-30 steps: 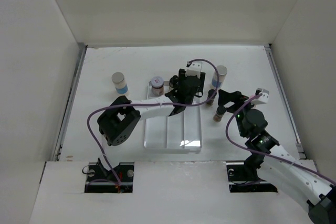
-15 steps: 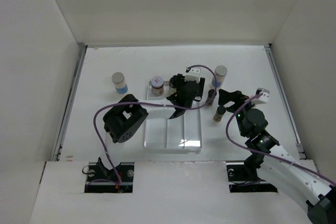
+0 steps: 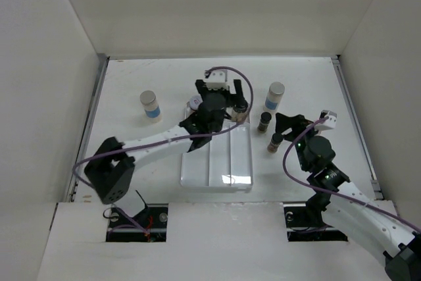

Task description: Organize the condiment bottles

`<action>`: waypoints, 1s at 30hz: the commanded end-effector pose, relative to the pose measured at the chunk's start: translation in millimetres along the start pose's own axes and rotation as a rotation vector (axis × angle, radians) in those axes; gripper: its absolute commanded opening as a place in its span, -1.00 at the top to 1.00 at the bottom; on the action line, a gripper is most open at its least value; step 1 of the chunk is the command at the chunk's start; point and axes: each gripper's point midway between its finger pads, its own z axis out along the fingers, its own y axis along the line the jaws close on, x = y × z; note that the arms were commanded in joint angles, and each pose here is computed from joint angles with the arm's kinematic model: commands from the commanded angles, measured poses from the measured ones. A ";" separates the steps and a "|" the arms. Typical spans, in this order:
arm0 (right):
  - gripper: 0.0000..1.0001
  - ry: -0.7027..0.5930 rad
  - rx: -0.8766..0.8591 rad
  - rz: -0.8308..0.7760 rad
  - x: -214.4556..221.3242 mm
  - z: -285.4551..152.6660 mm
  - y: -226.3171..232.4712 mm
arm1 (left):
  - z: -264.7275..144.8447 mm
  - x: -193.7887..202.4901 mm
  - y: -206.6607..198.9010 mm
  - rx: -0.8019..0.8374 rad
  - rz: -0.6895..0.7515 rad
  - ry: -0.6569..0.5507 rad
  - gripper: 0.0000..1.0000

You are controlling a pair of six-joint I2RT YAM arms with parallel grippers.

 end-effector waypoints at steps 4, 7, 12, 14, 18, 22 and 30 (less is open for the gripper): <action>0.26 0.015 -0.018 0.006 6.3 4.0 4.2 | -39.8 -43.9 141.5 -0.376 -0.056 -0.038 -0.84; 0.33 0.036 -0.027 0.000 11.8 5.0 8.4 | -63.4 -46.8 215.0 -0.575 -0.026 -0.010 -0.87; -0.31 0.052 -0.033 -0.006 18.0 7.6 10.3 | -75.4 -39.3 276.0 -0.729 -0.014 0.045 -0.89; -0.61 0.056 -0.040 -0.010 18.8 7.8 12.6 | -73.3 -28.2 289.7 -0.766 -0.007 0.068 -0.89; -0.77 0.072 -0.055 -0.014 23.3 9.3 15.8 | -57.5 -11.0 312.5 -0.813 -0.010 0.105 -0.89; -0.82 0.089 -0.065 -0.019 27.5 10.7 18.6 | -33.8 -4.8 315.5 -0.771 -0.035 0.119 -0.89; -0.84 0.107 -0.081 -0.026 32.5 11.2 21.8 | -14.7 10.1 345.8 -0.819 -0.044 0.161 -0.73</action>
